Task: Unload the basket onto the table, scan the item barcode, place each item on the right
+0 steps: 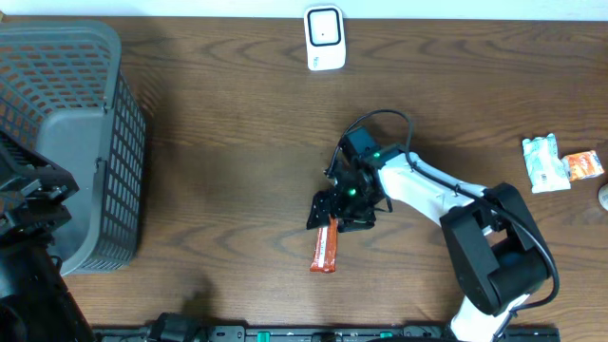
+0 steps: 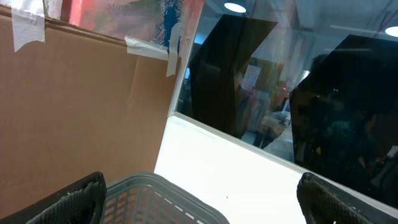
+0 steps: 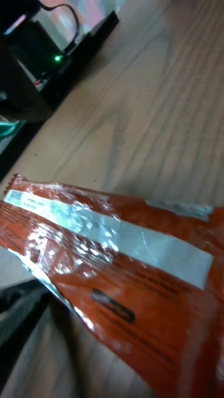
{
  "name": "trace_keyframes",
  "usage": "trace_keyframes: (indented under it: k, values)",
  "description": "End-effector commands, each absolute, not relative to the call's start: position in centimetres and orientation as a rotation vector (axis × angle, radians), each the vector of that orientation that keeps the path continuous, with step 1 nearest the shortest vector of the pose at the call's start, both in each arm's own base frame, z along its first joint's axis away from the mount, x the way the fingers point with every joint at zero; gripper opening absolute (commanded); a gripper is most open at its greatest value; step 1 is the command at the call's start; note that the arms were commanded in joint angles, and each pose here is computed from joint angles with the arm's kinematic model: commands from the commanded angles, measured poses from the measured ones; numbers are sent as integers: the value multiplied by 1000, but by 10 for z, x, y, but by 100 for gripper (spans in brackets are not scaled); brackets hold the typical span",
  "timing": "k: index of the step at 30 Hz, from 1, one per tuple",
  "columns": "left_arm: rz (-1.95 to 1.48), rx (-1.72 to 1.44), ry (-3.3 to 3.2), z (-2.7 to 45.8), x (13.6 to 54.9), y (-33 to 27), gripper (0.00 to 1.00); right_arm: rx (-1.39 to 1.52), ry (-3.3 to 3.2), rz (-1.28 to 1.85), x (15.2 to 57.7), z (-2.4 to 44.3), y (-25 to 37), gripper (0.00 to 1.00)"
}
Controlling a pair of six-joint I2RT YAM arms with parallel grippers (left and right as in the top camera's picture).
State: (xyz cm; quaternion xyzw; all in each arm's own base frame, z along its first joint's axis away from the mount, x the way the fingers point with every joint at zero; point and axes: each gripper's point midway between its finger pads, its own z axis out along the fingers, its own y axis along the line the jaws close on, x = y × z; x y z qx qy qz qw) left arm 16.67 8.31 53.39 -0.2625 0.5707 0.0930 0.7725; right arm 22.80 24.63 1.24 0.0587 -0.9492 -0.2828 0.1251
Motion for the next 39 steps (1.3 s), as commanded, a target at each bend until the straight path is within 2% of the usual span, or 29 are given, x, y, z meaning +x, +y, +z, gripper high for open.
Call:
trace_keyframes:
  k: [1,2,4,10,15,18,19,26,28,30,31,39]
  values:
    - [199,-577,1237,532,168,84,98,130,-2842,-567,227,-34,207,68]
    - [199,-577,1237,532,168,84,98,144,-2856,-583,231,-36,205,62]
    - [199,-577,1237,532,168,84,98,160,-2869,-596,233,-39,203,61]
    - [199,-577,1237,532,168,84,98,131,-2895,-611,233,-51,194,70]
    - [199,-578,1238,532,168,84,98,115,-2894,-612,233,-53,188,80]
    - [199,-577,1237,532,168,84,98,119,-2888,-602,230,-55,188,90]
    - [199,-577,1237,532,168,84,98,117,-2884,-598,229,-57,188,89]
    - [192,-582,1235,532,168,84,98,91,-2789,-594,212,-75,187,50]
    - [193,-582,1235,532,168,84,98,121,-2764,-654,211,-76,191,30]
    - [192,-581,1235,532,168,83,98,152,-2762,-692,213,-74,193,15]
    - [193,-582,1235,532,168,84,98,158,-2765,-699,214,-74,193,3]
    - [193,-582,1235,532,168,84,98,151,-2770,-716,219,-68,193,1]
